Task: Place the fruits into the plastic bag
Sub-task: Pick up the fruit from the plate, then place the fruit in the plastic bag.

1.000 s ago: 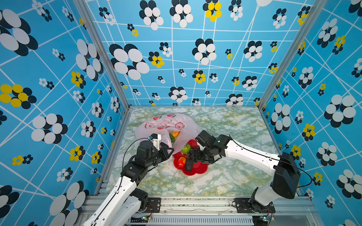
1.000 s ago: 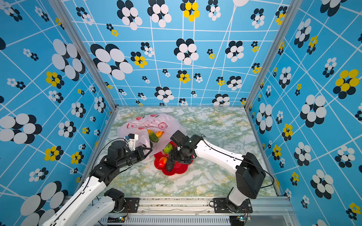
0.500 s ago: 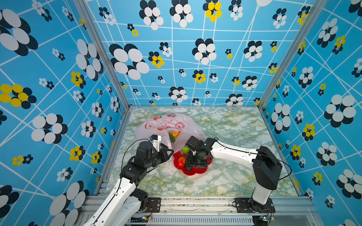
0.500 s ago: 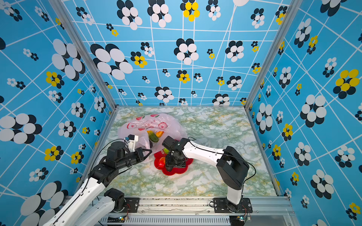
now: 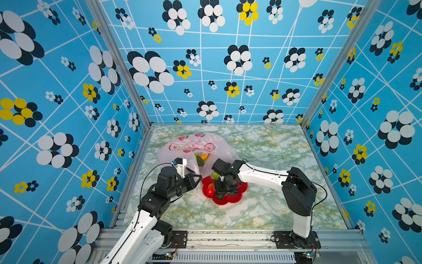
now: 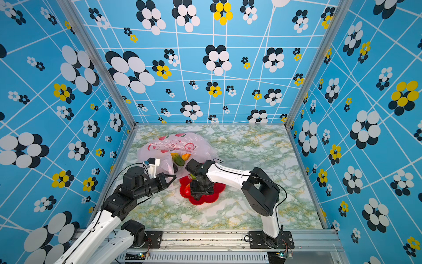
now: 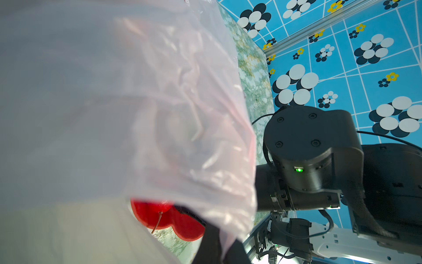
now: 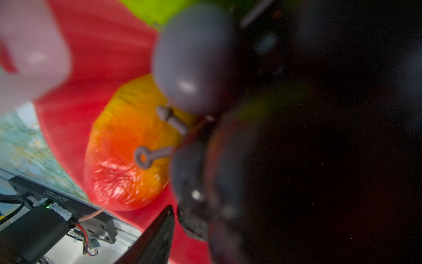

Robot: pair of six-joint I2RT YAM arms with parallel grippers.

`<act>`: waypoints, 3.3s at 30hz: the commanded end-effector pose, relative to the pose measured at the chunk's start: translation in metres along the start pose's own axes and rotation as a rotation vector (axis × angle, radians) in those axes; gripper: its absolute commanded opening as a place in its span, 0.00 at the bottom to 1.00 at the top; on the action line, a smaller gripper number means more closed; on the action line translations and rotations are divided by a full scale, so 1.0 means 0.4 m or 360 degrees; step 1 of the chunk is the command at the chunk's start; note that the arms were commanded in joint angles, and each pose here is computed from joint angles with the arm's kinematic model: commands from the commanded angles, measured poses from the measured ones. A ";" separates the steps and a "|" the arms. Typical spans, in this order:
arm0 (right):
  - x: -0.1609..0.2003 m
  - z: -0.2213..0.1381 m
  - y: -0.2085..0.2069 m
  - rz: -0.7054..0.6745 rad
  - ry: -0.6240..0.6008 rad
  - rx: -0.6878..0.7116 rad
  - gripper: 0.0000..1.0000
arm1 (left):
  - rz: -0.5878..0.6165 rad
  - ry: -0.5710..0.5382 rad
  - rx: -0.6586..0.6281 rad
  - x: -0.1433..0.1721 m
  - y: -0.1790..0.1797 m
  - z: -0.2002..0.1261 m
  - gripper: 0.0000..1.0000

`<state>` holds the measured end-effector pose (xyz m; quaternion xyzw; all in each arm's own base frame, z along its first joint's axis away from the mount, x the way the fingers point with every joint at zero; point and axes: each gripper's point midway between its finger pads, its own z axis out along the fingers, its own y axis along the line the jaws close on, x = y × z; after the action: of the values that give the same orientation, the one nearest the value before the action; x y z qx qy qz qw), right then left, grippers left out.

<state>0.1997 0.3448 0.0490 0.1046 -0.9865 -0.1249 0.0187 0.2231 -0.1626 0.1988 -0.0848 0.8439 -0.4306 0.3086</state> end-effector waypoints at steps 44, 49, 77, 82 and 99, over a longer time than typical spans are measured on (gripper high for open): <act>0.038 -0.119 0.043 0.0028 -0.0094 -0.0267 0.39 | 0.0023 0.0018 -0.0004 0.004 0.007 0.012 0.00; 0.042 -0.189 0.063 -0.0008 -0.0168 -0.0364 0.39 | 0.0035 0.0036 0.0000 0.009 0.006 0.012 0.00; -0.296 -0.179 0.367 -0.0212 0.0061 -0.1108 0.39 | -0.0068 -0.0136 -0.0271 -0.064 -0.001 -0.055 0.00; -0.435 -0.169 0.394 -0.0022 -0.0122 -0.1214 0.41 | -0.0047 -0.0075 -0.0216 -0.056 -0.027 -0.029 0.00; -0.786 -0.265 0.263 0.0289 -0.0887 -0.0988 0.99 | 0.0064 -0.0038 -0.0015 -0.051 -0.084 -0.047 0.00</act>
<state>0.4738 0.5097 0.1643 -0.0121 -0.8654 -0.4731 -0.1643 0.2265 -0.1587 0.2321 -0.0964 0.8485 -0.4074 0.3235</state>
